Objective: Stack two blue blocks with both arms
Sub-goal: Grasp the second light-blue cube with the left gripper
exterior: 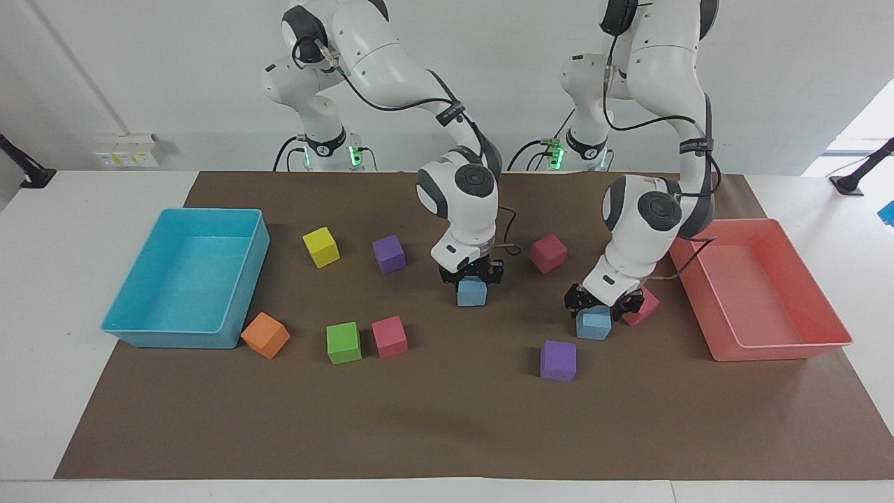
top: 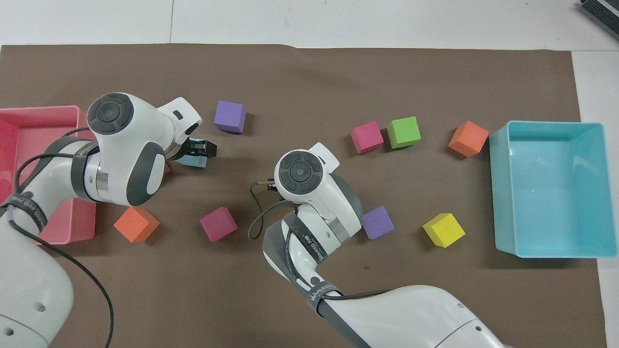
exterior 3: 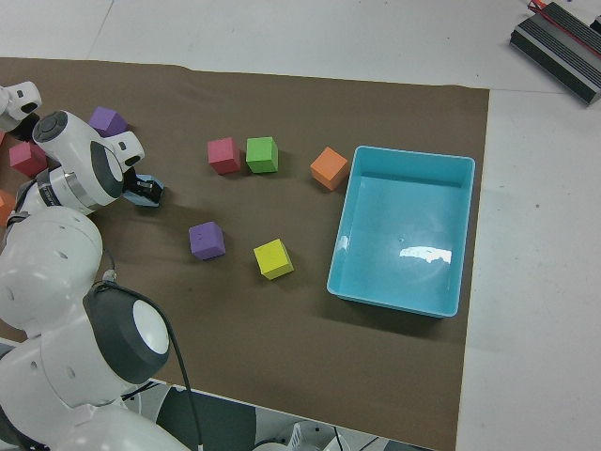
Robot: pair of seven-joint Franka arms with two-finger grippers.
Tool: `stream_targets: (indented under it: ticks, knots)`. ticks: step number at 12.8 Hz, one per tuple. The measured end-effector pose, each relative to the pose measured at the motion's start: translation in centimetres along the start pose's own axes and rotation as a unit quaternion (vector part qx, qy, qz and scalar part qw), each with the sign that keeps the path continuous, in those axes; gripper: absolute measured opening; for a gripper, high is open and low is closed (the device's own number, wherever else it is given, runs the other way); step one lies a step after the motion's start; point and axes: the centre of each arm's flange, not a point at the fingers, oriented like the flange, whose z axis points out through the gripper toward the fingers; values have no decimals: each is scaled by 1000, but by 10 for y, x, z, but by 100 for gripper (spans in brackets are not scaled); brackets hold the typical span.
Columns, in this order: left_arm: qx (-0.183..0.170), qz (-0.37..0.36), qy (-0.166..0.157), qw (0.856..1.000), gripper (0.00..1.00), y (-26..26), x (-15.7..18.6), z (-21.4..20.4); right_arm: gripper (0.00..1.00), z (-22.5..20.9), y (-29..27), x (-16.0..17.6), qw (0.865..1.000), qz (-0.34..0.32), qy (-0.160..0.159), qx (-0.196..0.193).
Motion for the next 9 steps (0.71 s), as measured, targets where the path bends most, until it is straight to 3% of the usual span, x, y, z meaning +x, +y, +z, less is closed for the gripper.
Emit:
stream_targets:
  ticks: [5, 8, 9]
  knots:
    - [1, 0, -5, 1000, 100, -1, -3, 5, 68, 3, 0, -3, 1000, -8, -3, -2]
    - [1, 17, 3, 1000, 100, -2, -1, 4, 100, -2, -3, -4, 1000, -10, 1, 2]
    - [1, 26, 5, 1000, 100, -2, -1, 4, 100, -11, -3, -2, 1000, -9, 7, 6]
